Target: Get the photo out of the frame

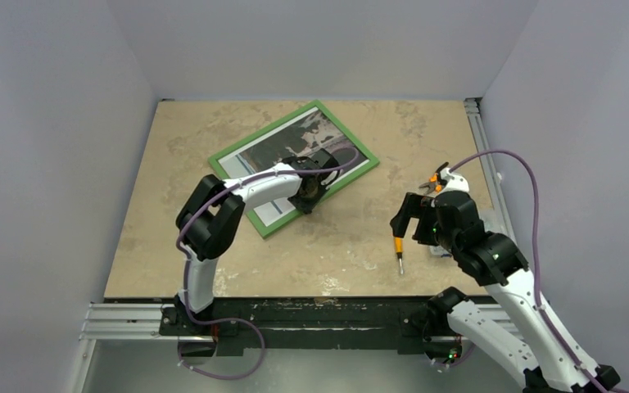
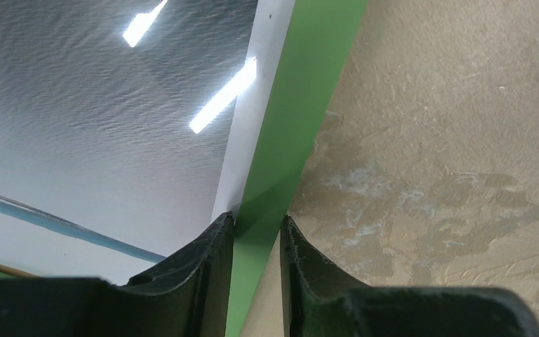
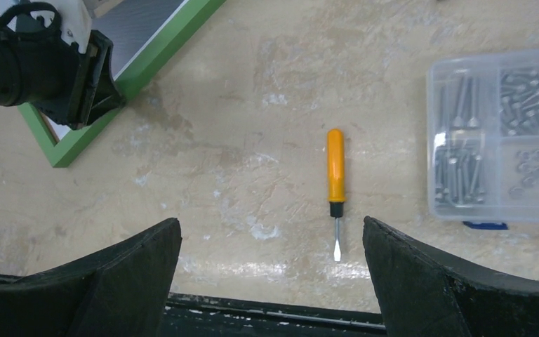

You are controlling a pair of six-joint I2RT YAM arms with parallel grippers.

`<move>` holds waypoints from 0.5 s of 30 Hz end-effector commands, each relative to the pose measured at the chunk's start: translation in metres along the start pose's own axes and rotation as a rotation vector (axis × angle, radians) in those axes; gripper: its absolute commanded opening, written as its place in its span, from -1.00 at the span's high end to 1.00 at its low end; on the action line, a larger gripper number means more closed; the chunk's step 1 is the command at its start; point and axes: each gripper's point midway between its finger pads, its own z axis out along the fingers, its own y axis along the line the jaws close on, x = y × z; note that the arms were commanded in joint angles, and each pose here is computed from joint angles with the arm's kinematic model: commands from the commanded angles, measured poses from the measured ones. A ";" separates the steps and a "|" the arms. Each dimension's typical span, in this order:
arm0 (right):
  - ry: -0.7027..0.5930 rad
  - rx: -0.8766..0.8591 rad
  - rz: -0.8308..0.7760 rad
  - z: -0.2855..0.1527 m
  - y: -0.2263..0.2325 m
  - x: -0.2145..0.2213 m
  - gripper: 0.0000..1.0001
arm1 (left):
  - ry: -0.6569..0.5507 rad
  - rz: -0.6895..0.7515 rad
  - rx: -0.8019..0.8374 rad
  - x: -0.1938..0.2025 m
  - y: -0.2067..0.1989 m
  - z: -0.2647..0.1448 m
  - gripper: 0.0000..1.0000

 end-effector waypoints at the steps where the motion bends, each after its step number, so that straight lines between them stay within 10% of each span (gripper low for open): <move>1: 0.030 -0.140 0.117 0.020 0.030 0.014 -0.97 | -0.033 -0.002 0.011 -0.007 -0.008 -0.032 1.00; 15: 0.165 -0.509 0.481 0.085 0.080 0.033 -0.97 | -0.059 -0.106 0.215 0.016 -0.034 -0.095 1.00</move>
